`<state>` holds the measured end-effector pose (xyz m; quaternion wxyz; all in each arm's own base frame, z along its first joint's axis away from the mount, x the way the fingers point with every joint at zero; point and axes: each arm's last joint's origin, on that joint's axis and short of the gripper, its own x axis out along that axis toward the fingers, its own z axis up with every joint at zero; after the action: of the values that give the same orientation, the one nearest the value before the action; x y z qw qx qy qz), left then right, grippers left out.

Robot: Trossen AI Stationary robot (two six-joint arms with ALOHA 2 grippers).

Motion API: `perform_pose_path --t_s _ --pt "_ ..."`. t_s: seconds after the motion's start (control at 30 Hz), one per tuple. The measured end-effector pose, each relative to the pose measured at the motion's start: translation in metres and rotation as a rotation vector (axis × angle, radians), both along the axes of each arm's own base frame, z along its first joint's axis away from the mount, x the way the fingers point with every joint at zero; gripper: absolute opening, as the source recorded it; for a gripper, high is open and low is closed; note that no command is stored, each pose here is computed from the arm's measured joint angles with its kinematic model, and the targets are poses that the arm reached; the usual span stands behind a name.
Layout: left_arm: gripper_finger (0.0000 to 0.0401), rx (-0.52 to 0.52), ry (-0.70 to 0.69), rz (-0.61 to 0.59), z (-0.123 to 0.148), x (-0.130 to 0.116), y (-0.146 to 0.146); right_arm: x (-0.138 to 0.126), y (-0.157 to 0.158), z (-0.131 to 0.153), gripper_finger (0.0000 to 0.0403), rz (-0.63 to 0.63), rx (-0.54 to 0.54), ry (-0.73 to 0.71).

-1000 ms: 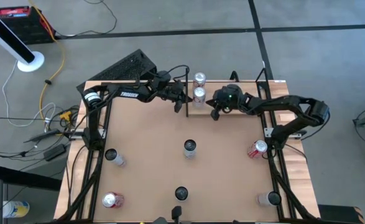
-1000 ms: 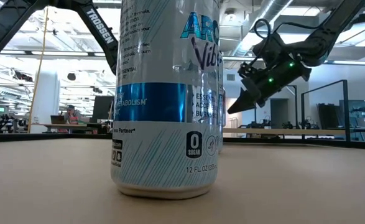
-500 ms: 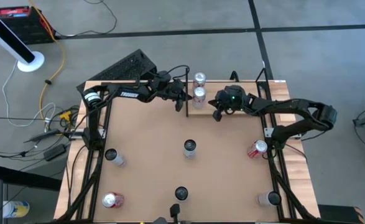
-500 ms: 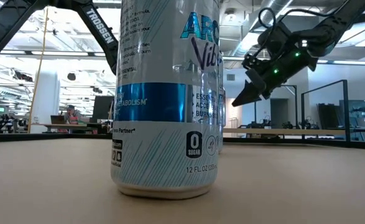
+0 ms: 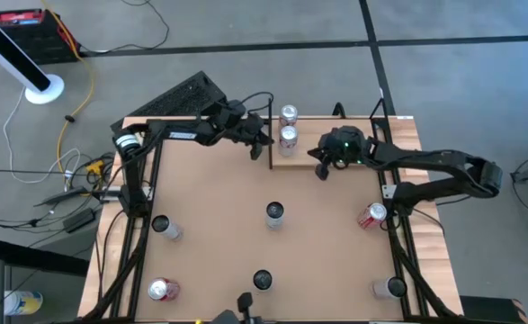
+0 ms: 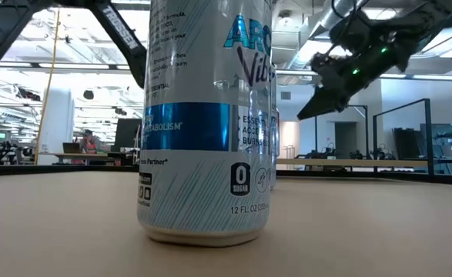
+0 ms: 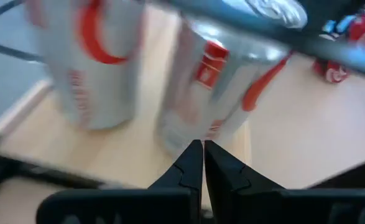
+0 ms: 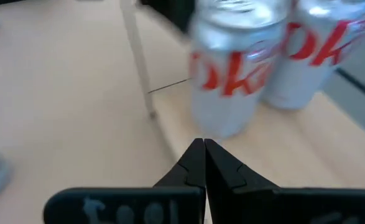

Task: Place canned beverage on shelf
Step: Put the red-silver soda can on the shelf aligned with the other red-silver soda can, then put the right red-white soda can on the shelf

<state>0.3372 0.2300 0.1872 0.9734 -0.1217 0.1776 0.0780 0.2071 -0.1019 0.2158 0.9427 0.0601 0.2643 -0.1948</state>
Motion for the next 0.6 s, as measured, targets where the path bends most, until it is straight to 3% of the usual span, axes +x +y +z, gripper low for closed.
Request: perform_pose_path --t_s 0.17,0.37,0.47,0.6 --pt "0.0000 0.051 0.137 0.116 0.026 -0.023 -0.003 -0.016 0.034 0.012 0.0022 0.047 0.135 0.067" --pt "0.0000 0.176 0.293 0.193 0.061 -0.044 -0.032 -0.024 0.079 0.049 0.0022 0.140 0.300 0.143" --pt "0.0000 0.225 0.340 0.199 0.077 -0.057 -0.057 -0.021 0.100 0.070 0.0022 0.200 0.311 0.126" --pt "0.0000 0.277 0.334 0.183 0.097 -0.082 -0.097 -0.008 0.124 0.091 0.0022 0.320 0.245 0.079"
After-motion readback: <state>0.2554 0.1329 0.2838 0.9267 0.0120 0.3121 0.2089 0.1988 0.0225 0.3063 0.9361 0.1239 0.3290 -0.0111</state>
